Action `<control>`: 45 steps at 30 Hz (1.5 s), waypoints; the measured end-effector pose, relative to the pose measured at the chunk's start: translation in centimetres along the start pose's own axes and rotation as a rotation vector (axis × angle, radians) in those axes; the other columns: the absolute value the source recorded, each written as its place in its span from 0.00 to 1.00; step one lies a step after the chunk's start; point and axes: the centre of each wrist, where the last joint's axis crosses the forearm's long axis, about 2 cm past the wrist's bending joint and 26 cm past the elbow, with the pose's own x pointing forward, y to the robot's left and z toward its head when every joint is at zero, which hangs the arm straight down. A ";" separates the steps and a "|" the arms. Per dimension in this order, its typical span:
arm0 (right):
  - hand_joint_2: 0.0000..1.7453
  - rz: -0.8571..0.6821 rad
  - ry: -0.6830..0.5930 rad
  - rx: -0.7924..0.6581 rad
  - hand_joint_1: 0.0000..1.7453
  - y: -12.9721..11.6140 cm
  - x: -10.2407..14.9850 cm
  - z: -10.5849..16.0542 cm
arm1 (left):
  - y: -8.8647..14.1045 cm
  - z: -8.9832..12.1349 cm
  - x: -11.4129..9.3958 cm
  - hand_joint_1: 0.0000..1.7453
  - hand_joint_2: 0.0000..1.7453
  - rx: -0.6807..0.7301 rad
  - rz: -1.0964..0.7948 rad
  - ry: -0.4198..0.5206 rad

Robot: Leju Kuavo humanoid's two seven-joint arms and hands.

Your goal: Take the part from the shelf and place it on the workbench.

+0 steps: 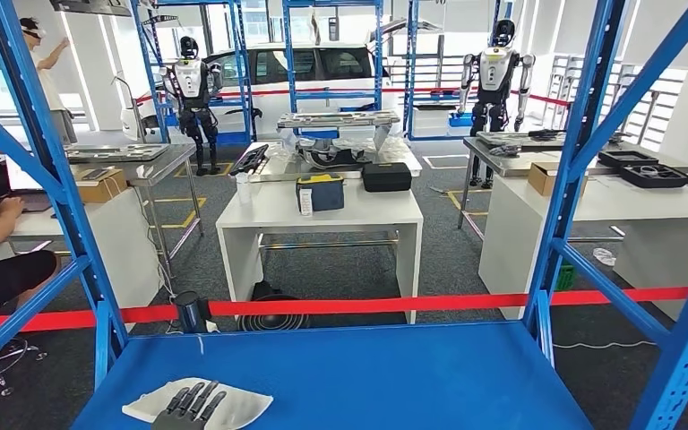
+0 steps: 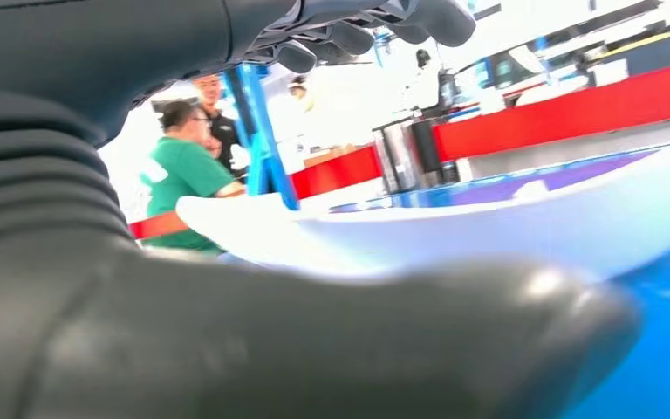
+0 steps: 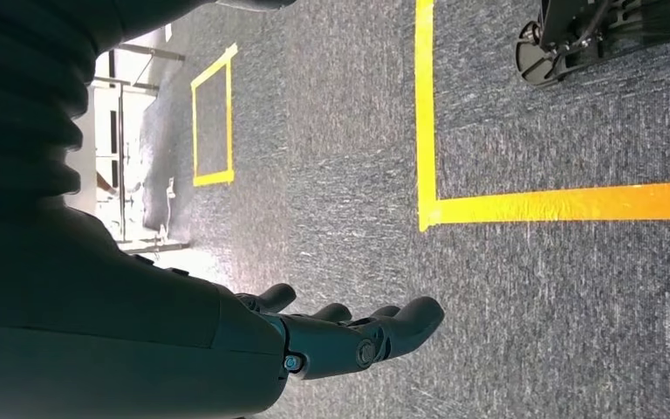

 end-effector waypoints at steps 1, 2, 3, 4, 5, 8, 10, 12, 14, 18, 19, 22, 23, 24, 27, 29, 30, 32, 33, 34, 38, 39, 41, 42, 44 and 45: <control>1.00 -0.003 0.000 -0.001 0.00 0.0 0.0 0.0 | 0.0 0.0 0.0 0.00 1.00 -0.007 -0.007 0.015; 1.00 -0.006 0.000 -0.002 0.00 0.0 0.0 0.0 | 0.1 0.0 -0.1 0.00 1.00 -0.014 -0.014 0.030; 1.00 -0.008 0.000 -0.004 0.00 0.0 0.0 0.0 | 0.1 -0.1 -0.1 0.00 1.00 -0.020 -0.023 0.047; 1.00 -0.009 0.000 -0.005 0.00 0.0 0.0 0.0 | 0.2 -0.2 -0.2 0.00 1.00 -0.025 -0.032 0.064; 1.00 -0.010 0.000 -0.006 0.00 0.0 0.0 0.0 | 0.3 -0.2 -0.3 0.00 1.00 -0.030 -0.041 0.083; 1.00 -0.010 0.000 -0.008 0.00 0.0 0.0 0.0 | 0.6 -0.4 -0.5 0.00 1.00 -0.056 -0.067 0.146; 1.00 -0.008 0.000 -0.008 0.00 0.0 0.0 0.0 | 0.8 -0.5 -0.6 0.00 1.00 -0.073 -0.088 0.186; 1.00 -0.004 0.001 -0.009 0.00 0.0 0.0 0.0 | 1.0 -0.7 -0.8 0.00 1.00 -0.082 -0.106 0.212; 1.00 -0.001 0.001 -0.010 0.00 0.0 0.0 0.0 | 1.3 -0.8 -1.0 0.00 1.00 -0.084 -0.115 0.225; 1.00 0.000 0.003 -0.011 0.00 0.0 0.0 0.0 | 1.5 -0.9 -1.2 0.00 1.00 -0.083 -0.130 0.239; 1.00 0.001 0.004 -0.011 0.00 0.0 0.0 0.0 | 1.6 -1.0 -1.2 0.00 1.00 -0.081 -0.138 0.246; 1.00 0.005 0.003 -0.013 0.00 0.0 0.0 0.0 | 1.8 -1.1 -1.3 0.00 1.00 -0.072 -0.162 0.267; 1.00 0.006 0.002 -0.014 0.00 0.0 0.0 0.0 | 1.9 -1.2 -1.4 0.00 1.00 -0.069 -0.168 0.273; 1.00 0.008 0.002 -0.014 0.00 0.0 0.0 0.0 | 2.0 -1.2 -1.4 0.00 1.00 -0.067 -0.173 0.278; 1.00 0.009 0.000 -0.014 0.00 0.0 0.0 0.0 | 2.1 -1.3 -1.3 0.47 1.00 -0.073 -0.186 0.288; 1.00 0.012 -0.001 -0.013 0.00 0.0 0.0 0.0 | 2.1 -1.3 -1.3 0.93 1.00 -0.086 -0.196 0.293; 1.00 0.014 -0.001 -0.012 0.00 0.0 0.0 0.0 | 2.0 -1.3 -1.2 0.97 1.00 -0.092 -0.199 0.295; 1.00 0.017 -0.001 -0.012 0.00 0.0 0.0 0.0 | 2.0 -1.3 -1.2 1.00 1.00 -0.097 -0.205 0.296; 1.00 0.018 -0.002 -0.012 0.00 0.0 0.0 0.0 | 1.9 -1.3 -1.2 1.00 1.00 -0.098 -0.209 0.295; 1.00 0.018 -0.002 -0.012 0.00 0.0 0.0 0.0 | 1.9 -1.3 -1.2 1.00 1.00 -0.098 -0.213 0.294; 1.00 0.018 -0.001 -0.012 0.00 0.0 0.1 0.0 | 1.9 -1.3 -1.0 1.00 1.00 -0.088 -0.217 0.283; 1.00 0.018 -0.001 -0.012 0.00 0.0 0.1 0.0 | 1.8 -1.3 -1.0 1.00 1.00 -0.086 -0.217 0.280; 1.00 0.018 -0.003 -0.012 0.00 0.0 0.2 0.0 | 1.7 -1.2 -0.8 1.00 1.00 -0.083 -0.215 0.273; 1.00 0.018 -0.004 -0.012 0.00 0.0 0.2 0.0 | 1.6 -1.2 -0.7 1.00 1.00 -0.083 -0.215 0.268; 1.00 0.018 -0.005 -0.012 0.00 -0.1 0.2 0.0 | 1.4 -1.1 -0.5 1.00 1.00 -0.083 -0.214 0.261; 1.00 0.018 -0.005 -0.012 0.00 -0.1 0.3 0.0 | 1.3 -1.1 -0.5 1.00 1.00 -0.082 -0.214 0.259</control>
